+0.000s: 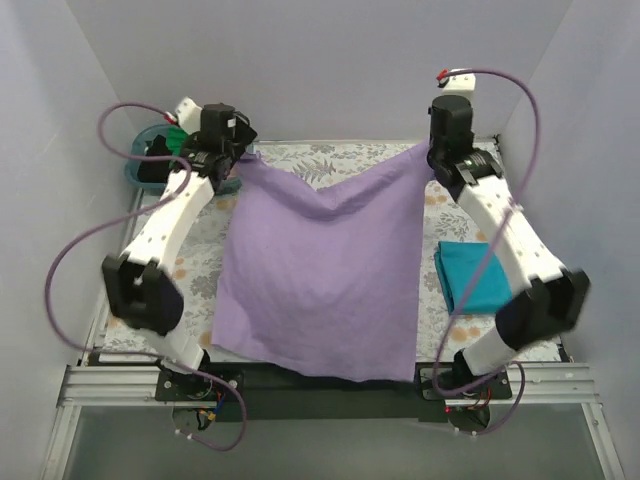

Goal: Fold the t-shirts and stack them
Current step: Flatten the tshirt out

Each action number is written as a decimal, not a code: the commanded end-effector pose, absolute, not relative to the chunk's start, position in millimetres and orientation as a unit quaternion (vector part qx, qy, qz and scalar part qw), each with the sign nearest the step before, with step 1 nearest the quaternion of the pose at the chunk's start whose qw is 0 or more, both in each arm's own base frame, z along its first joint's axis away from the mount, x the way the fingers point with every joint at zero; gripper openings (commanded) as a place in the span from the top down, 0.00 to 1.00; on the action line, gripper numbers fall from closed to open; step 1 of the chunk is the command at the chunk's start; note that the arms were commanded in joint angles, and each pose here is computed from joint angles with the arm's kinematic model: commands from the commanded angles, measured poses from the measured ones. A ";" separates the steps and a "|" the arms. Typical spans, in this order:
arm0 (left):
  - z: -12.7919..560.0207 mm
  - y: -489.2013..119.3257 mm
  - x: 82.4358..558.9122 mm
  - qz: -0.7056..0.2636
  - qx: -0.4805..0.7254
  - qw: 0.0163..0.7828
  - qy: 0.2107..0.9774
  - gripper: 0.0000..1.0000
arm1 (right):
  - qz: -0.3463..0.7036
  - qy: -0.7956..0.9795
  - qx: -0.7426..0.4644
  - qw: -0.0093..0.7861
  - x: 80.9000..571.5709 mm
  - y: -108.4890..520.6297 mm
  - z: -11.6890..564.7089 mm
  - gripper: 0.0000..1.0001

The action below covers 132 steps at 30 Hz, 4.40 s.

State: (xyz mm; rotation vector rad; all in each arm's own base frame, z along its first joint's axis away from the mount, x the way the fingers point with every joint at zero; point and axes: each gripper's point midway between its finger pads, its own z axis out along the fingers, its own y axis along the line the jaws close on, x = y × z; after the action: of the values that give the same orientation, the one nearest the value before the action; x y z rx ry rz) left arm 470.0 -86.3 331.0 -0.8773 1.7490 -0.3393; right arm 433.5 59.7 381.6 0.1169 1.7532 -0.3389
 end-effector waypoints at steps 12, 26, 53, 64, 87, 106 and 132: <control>215.6 -85.6 455.6 -0.157 -0.340 0.427 0.823 0.02 | 0.025 0.871 -0.031 0.490 480.8 100.8 228.5 0.02; 83.5 -124.2 346.9 -0.158 -0.297 0.288 0.897 0.02 | 0.148 0.927 -0.100 0.330 322.3 183.9 102.1 0.02; 40.7 -212.9 15.5 -0.184 -0.114 -0.035 0.976 0.02 | 0.218 0.952 -0.030 0.212 141.9 141.5 41.1 0.02; 132.2 -247.2 155.0 -0.146 -0.112 0.238 0.954 0.02 | 0.157 0.954 0.000 0.256 188.3 137.5 68.2 0.02; -6.5 -143.0 409.2 -0.060 -0.275 0.192 0.940 0.02 | 0.073 0.985 0.009 0.159 264.1 148.5 1.7 0.02; 0.0 -292.8 214.3 -0.235 -0.199 0.077 0.948 0.03 | 0.174 0.927 -0.131 0.306 579.3 237.7 18.7 0.03; 41.8 -286.3 332.4 -0.164 -0.172 0.211 0.948 0.02 | 0.123 0.964 0.027 0.234 288.1 123.2 42.5 0.02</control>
State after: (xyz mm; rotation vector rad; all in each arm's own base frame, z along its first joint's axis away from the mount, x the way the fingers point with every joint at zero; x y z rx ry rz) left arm 319.1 -292.9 49.4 -0.4795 2.6183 -0.4860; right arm 291.1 126.1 42.6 -0.0031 2.6824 0.3336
